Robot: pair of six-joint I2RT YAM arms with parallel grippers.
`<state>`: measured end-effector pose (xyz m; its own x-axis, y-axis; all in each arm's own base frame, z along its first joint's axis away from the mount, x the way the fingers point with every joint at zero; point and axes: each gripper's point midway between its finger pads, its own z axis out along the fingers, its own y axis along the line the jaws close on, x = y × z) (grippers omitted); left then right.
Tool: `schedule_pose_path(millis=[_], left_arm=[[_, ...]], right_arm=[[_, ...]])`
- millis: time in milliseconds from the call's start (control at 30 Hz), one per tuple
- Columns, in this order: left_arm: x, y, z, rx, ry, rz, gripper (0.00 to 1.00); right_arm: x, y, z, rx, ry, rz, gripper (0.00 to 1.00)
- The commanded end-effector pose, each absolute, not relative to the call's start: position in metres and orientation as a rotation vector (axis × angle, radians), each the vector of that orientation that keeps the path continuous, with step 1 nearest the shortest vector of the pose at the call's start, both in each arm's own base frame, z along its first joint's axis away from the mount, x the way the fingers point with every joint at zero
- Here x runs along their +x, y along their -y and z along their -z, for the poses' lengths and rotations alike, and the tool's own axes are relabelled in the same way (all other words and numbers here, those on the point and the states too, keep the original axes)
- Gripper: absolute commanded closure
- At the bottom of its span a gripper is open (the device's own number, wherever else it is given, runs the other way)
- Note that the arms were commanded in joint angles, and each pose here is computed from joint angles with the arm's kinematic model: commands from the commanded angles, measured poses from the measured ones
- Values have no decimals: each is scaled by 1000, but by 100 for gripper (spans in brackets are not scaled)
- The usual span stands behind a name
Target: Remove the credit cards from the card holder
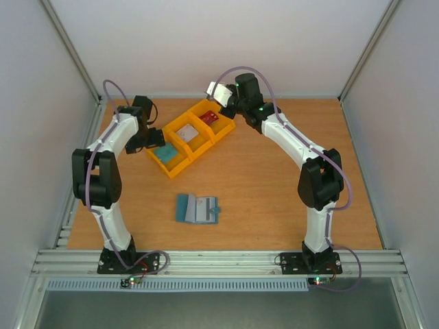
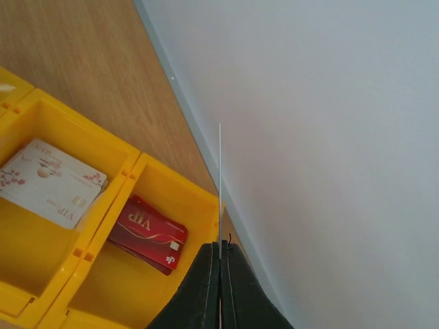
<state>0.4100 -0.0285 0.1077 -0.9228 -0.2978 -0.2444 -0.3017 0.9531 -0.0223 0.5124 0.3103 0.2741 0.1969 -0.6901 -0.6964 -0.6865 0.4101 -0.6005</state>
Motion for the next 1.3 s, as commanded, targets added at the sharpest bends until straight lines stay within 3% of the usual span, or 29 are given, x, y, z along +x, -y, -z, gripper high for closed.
schedule_pose_path(millis=[0,133,433,600,800,1033,1267], left_arm=[[407,23,-74,-468,-2912,-48,1],[408,27,-59,-442,-2942,-16,17],[382,48,-59,-505,-3005,164,78],[372,58,-65,-395,-3033,238,99],[367,69,-73,-350,-3022,320,99],[392,77,-66,-276,-2962,325,98],[420,83,-52,-190,-2934,313,98]], right_arm=[[511,-311,-287,-1258,-1481,-42,99],[510,-313,-280,-1265,-1499,-66,99],[509,-310,-277,-1272,-1517,-58,99],[504,-304,-266,-1296,-1563,-34,99],[474,-286,-274,-1237,-1575,109,99],[432,-259,-226,-1335,-1571,411,99],[427,-259,-196,-1452,-1508,437,99]])
